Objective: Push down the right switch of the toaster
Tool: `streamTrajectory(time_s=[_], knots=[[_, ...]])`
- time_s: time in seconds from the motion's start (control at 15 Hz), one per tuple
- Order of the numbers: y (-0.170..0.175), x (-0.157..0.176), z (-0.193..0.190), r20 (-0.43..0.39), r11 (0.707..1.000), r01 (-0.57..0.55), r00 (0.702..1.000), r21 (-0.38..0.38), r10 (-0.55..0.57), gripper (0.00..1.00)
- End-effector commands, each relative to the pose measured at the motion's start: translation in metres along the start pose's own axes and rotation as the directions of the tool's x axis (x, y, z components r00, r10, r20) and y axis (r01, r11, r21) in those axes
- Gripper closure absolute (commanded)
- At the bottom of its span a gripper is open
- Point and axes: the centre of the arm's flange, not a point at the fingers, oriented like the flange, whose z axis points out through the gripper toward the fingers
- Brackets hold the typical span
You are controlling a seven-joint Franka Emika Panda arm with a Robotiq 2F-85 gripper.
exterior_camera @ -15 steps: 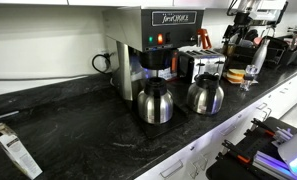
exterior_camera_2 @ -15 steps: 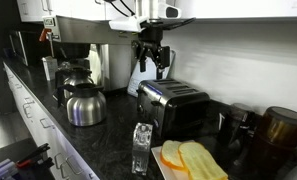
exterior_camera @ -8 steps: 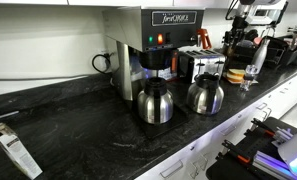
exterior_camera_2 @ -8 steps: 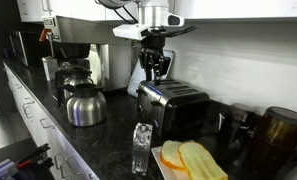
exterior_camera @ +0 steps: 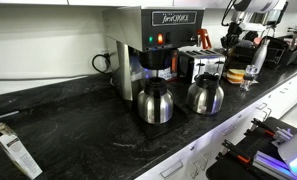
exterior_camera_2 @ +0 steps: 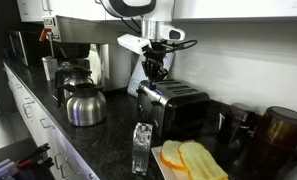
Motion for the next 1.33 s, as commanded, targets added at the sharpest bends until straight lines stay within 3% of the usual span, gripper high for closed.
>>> streamTrajectory(time_s=[0.0,0.87,1.27], knots=[[-0.003,0.009,0.008,-0.015,1.0,0.003,1.0,0.018,-0.003,1.0],[0.009,0.017,0.041,0.01,0.996,-0.008,1.0,-0.084,0.008,1.0],[0.014,0.02,0.041,0.003,0.996,-0.005,1.0,-0.086,0.005,1.0]])
